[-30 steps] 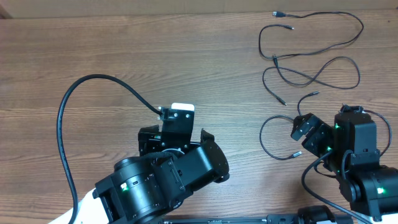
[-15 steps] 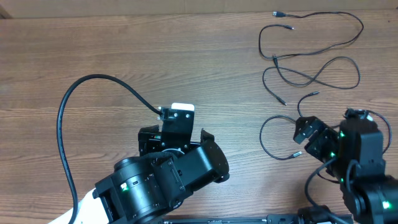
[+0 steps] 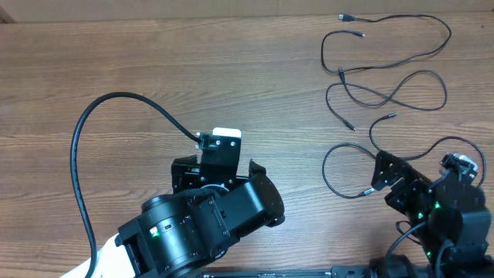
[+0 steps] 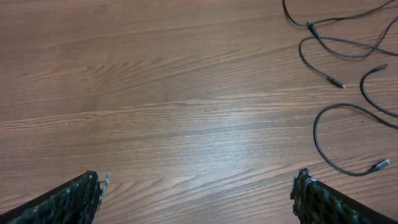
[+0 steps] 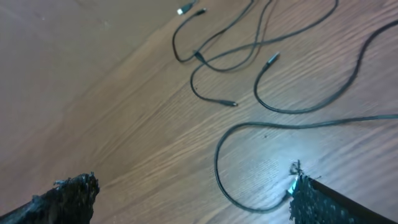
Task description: Untangle cables
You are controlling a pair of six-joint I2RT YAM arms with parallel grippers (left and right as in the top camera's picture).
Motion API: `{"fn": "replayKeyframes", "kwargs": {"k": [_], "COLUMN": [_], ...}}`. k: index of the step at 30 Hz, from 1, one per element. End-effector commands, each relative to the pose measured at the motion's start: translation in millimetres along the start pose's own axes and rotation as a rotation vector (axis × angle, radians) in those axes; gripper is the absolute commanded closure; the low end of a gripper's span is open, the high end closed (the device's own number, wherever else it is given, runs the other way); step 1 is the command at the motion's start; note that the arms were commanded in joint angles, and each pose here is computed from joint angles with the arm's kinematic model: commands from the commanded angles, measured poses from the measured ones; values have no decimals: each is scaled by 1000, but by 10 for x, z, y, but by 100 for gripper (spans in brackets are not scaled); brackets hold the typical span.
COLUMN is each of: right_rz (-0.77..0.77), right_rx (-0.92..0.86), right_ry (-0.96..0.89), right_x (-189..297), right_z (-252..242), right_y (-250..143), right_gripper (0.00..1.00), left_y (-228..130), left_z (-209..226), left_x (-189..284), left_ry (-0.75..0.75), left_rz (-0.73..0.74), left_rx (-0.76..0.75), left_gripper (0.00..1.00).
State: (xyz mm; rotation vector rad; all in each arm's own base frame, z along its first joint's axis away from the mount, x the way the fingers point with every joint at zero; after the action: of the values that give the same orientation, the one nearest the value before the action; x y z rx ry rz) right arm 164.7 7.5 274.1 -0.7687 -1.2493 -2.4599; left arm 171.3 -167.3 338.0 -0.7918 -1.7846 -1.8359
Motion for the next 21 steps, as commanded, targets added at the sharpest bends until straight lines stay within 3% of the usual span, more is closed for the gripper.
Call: {"fn": "replayKeyframes", "kwargs": {"k": [1,5,13,21], "right_rz": [-23,-103,-232,-323], "right_rx": [8,8,208,211], "right_ry": [31,117,320,400], "right_x": [-98,-261,-531,-692], "right_z": [-42,-25,94,91], "right_y": [-89,-126,-258,-324], "right_gripper": [0,0,0,0], "left_y": [12,12,12,12], "left_z": [11,11,11,11], "left_x": [-27,-27,-27,-27], "left_ry": [22,22,22,22], "left_rz": [-13,-13,-13,-13], "left_rx": [10,10,10,10], "left_gripper": [0,1,0,0]}}
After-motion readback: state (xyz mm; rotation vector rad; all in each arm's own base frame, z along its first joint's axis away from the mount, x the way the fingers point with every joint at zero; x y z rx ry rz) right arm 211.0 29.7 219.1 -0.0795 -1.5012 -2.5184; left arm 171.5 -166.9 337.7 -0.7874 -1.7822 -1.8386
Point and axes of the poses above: each gripper's point midway between its finger pads, its own x axis back along the fingers, its own z axis along the line the jaws close on, y = z × x, the point moved 4 cm from there along x, back along the fingers
